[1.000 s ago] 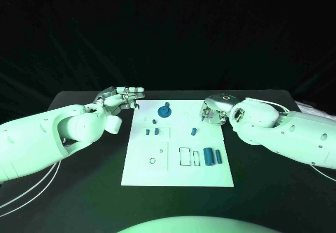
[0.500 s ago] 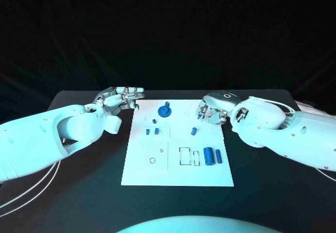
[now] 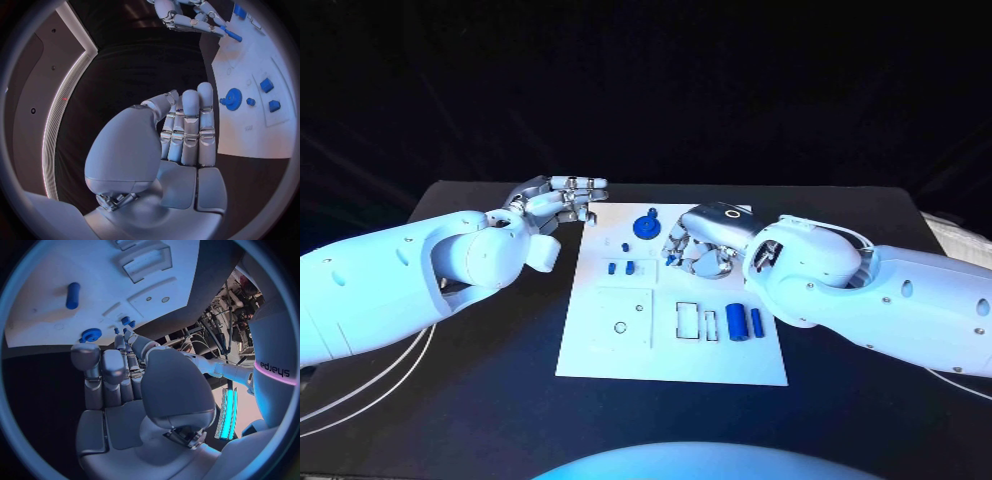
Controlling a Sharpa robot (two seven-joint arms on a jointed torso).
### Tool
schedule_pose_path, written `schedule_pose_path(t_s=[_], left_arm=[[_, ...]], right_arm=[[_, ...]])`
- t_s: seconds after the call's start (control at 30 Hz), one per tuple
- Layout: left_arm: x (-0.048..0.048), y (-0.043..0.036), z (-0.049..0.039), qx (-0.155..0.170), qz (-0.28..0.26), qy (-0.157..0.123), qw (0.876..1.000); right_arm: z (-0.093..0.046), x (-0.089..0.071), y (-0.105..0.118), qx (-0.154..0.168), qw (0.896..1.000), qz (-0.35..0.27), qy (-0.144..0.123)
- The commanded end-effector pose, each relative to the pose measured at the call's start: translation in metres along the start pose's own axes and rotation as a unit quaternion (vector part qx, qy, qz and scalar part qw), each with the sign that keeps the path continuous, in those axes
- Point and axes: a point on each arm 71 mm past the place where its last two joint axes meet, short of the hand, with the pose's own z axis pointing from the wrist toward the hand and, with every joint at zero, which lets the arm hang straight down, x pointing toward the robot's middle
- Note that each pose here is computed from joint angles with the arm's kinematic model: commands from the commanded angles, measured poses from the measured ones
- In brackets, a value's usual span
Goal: Assemble the parts on the task board
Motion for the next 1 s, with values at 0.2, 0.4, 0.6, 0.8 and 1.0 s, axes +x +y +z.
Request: schedule_pose_path(t_s=[0.2, 0.4, 0.6, 0.8, 1.0], left_arm=[[0.0063, -0.0004, 0.0003, 0.003, -0.001, 0.012, 1.0], [0.0083, -0.0002, 0.0005, 0.003, -0.002, 0.015, 1.0], [0.0105, 0.0, 0.0009, 0.003, -0.002, 0.018, 1.0], [0.0115, 0.0003, 0.0012, 0.001, -0.003, 0.021, 1.0], [0.0121, 0.0004, 0.0014, 0.0, -0.003, 0.022, 1.0]], right_arm=[[0.009, 0.028, 0.018, -0.029, 0.999, 0.011, 0.035], [0.015, 0.042, 0.025, -0.036, 0.998, 0.017, 0.048], [0.02, 0.053, 0.028, -0.034, 0.998, 0.019, 0.056], [0.022, 0.058, 0.03, -0.033, 0.997, 0.018, 0.067], [0.023, 0.061, 0.032, -0.035, 0.996, 0.016, 0.078]])
